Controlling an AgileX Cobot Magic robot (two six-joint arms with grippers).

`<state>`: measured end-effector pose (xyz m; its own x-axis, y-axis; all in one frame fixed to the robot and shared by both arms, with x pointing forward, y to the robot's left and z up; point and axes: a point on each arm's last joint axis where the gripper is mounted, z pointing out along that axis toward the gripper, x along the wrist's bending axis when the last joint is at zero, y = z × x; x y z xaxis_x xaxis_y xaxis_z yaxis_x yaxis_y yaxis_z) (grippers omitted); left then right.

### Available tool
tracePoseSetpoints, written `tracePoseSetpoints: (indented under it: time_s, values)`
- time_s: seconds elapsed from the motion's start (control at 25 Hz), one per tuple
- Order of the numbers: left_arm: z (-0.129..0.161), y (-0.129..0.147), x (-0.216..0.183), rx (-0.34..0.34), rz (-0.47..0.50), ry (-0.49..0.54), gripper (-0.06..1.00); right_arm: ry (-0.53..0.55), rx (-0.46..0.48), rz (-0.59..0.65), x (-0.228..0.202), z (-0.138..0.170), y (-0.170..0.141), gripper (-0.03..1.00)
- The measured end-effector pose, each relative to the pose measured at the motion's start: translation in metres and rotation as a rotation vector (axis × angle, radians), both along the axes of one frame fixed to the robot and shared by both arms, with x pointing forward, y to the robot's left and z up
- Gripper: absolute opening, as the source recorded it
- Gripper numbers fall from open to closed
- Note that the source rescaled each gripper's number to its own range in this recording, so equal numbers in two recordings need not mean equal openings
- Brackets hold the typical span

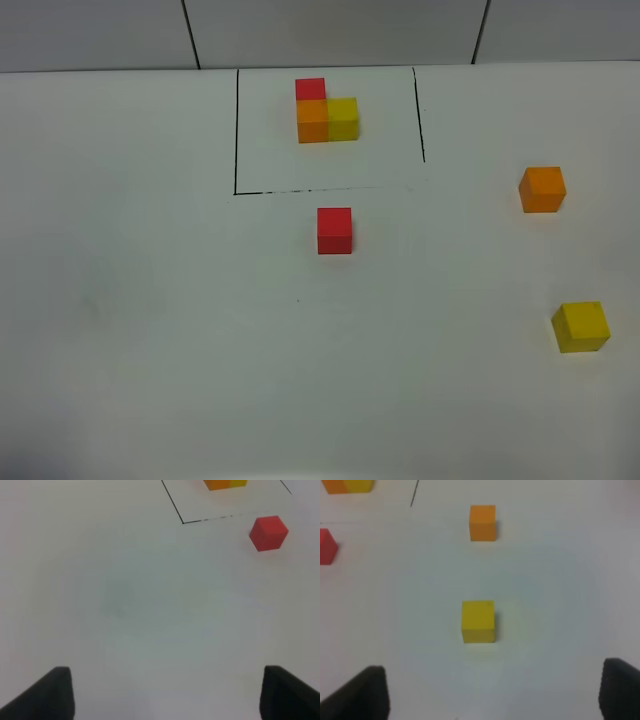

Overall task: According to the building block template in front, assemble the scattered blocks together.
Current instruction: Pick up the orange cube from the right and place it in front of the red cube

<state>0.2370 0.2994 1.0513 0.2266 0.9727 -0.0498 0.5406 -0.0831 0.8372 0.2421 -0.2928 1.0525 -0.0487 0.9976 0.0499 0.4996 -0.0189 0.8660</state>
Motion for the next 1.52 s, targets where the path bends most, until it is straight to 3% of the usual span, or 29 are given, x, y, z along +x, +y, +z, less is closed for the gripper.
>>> tracePoseSetpoints:
  time_s: [1.04,1.52]
  values:
    - [-0.0042,-0.0023,-0.0091,-0.014,-0.052,-0.029,0.73,0.000,0.000,0.000,0.0000,0.0000,0.0000,0.80]
    - [-0.0042,-0.0036,-0.0087,-0.013,0.057,-0.030,0.73,0.000,0.000,0.000,0.0000,0.0000,0.0000,0.80]
